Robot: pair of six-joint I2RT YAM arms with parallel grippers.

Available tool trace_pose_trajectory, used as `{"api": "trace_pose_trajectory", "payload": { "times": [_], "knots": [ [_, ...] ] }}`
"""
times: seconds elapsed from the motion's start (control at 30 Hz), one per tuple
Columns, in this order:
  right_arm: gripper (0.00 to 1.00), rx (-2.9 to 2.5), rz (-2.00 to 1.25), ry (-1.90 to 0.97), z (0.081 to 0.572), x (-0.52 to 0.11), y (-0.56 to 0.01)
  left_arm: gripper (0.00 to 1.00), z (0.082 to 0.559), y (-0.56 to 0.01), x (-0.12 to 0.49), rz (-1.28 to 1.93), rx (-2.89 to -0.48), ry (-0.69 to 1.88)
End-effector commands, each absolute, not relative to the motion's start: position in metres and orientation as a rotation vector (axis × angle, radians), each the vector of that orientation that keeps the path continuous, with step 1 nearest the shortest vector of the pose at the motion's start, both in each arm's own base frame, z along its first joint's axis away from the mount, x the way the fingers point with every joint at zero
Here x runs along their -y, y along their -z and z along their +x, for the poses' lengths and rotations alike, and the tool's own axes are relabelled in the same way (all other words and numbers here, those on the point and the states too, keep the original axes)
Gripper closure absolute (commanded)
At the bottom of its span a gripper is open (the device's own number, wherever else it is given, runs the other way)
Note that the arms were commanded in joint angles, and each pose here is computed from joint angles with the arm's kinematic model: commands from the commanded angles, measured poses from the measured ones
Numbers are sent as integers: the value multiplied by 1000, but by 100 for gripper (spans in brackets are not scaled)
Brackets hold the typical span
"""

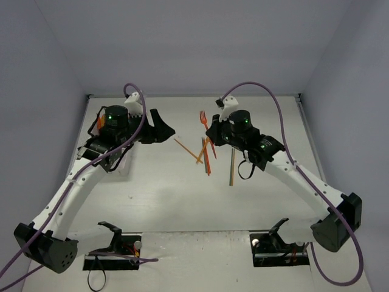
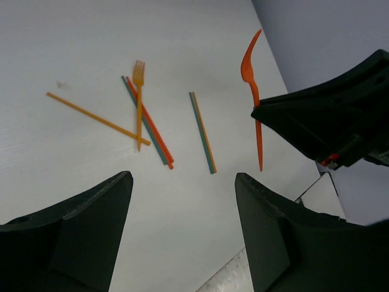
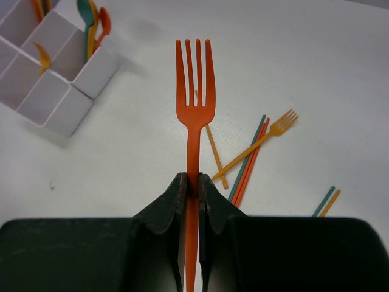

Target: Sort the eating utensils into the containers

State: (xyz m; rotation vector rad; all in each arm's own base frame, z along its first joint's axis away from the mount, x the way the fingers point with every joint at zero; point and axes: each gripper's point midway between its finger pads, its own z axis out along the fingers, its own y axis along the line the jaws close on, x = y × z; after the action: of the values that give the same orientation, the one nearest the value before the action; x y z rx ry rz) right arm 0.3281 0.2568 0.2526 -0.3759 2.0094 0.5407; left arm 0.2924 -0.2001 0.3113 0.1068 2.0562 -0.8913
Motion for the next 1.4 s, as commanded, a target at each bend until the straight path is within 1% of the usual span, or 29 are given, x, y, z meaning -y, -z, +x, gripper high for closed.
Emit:
{"api": "trace_pose_trajectory", "payload": {
  "times": [0.0,0.13,0.3,0.5,0.53,0.6,0.67,0.77,0.83,0.87,0.93,1.03,1.1,1.17,1.2,1.27,1.37],
  "knots": [
    [100,-1902,-494,-676,305,-267,-279,35,296,-374,241,168,-1829,1055],
    [100,-1863,-540,-745,288,-268,-290,35,304,-379,259,156,-1795,1044],
    [100,-1837,-550,-795,274,-266,-299,35,301,-377,288,276,-1771,960],
    [100,-1806,-562,-829,263,-264,-308,36,313,-362,296,273,-1821,853],
    [100,-1807,-563,-831,262,-263,-307,37,314,-361,297,270,-1822,848],
    [100,-1807,-568,-829,260,-262,-305,43,315,-360,301,266,-1820,846],
    [100,-1809,-572,-829,259,-262,-303,52,316,-361,305,263,-1809,841],
    [100,-1805,-590,-839,255,-262,-302,64,315,-365,312,255,-1785,843],
    [100,-1801,-600,-839,253,-261,-301,69,314,-370,316,245,-1756,856],
    [100,-1800,-602,-836,252,-260,-300,73,313,-372,318,239,-1741,866],
    [100,-1795,-603,-836,251,-259,-301,87,312,-372,321,219,-1735,886],
    [100,-1787,-599,-839,249,-258,-304,98,310,-378,323,209,-1708,911],
    [94,-1790,-598,-837,249,-258,-303,100,309,-377,320,211,-1703,906],
    [78,-1801,-595,-831,252,-258,-299,100,308,-374,314,220,-1702,874],
    [66,-1806,-591,-827,253,-258,-298,100,308,-372,308,227,-1705,840],
    [52,-1825,-561,-804,259,-257,-294,100,309,-360,296,223,-1741,769],
    [37,-1850,-529,-804,264,-259,-291,100,309,-356,277,230,-1767,717]
  ]
}}
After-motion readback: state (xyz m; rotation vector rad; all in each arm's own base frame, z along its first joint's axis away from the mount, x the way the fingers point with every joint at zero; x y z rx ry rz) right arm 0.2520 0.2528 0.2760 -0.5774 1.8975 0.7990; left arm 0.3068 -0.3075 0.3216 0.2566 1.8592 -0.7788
